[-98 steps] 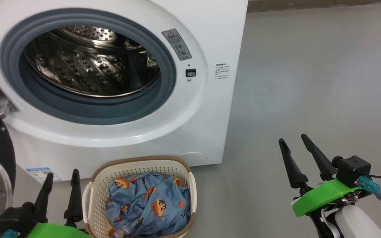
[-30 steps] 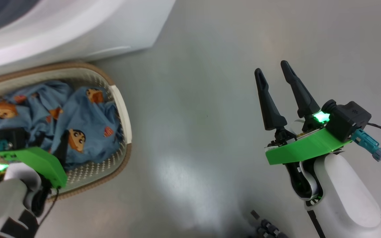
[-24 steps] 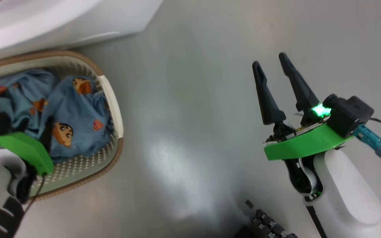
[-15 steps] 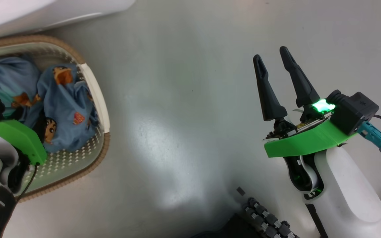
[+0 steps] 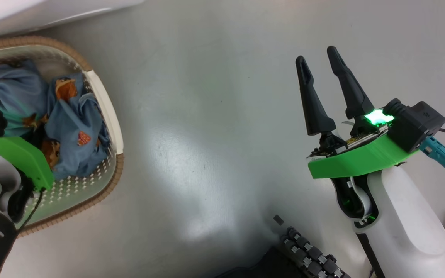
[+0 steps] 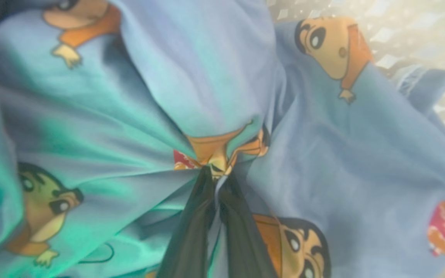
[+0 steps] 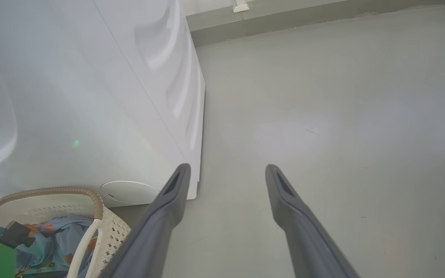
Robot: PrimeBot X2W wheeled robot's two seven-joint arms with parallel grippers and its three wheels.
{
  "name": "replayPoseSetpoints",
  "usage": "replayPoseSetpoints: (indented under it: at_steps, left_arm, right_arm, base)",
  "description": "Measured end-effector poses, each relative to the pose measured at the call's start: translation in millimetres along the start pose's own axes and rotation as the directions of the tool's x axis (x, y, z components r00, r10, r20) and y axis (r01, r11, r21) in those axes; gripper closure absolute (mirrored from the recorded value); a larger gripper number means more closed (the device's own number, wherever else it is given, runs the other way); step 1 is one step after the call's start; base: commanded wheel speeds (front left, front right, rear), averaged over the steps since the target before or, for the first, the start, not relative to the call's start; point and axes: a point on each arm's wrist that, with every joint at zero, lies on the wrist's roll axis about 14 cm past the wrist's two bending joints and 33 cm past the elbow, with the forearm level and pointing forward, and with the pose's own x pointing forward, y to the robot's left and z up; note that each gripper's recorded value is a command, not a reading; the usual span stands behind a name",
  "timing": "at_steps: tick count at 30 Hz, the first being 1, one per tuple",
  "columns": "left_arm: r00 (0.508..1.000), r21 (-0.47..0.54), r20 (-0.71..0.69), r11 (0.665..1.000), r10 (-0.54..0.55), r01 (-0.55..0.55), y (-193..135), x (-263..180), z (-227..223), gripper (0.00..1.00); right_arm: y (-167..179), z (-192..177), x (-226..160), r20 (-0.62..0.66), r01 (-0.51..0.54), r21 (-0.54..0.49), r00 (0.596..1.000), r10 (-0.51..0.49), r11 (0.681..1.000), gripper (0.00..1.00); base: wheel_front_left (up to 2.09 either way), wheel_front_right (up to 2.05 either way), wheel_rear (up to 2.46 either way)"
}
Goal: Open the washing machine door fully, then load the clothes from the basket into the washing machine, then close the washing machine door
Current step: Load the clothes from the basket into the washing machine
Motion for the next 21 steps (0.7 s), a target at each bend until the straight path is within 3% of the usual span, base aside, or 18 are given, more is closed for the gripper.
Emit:
replayPoseSetpoints:
  at_steps: [12, 21]
  left_arm:
    - [0.986, -0.011, 0.164, 1.000, 0.006, -0.005, -6, -30, 37, 1.00]
    - [0.967, -0.058, 0.255, 0.998, -0.005, 0.021, -23, -73, 38, 1.00]
  right_arm:
    - [13, 26, -2, 0.060, -0.031, 0.008, 0.998, 0.031, 0.999, 0.00]
    - [33, 49, -6, 0.108, -0.078, 0.013, 0.991, 0.076, 0.997, 0.00]
  base:
    - [0.00, 0.00, 0.00]
    - [0.00, 0.00, 0.00]
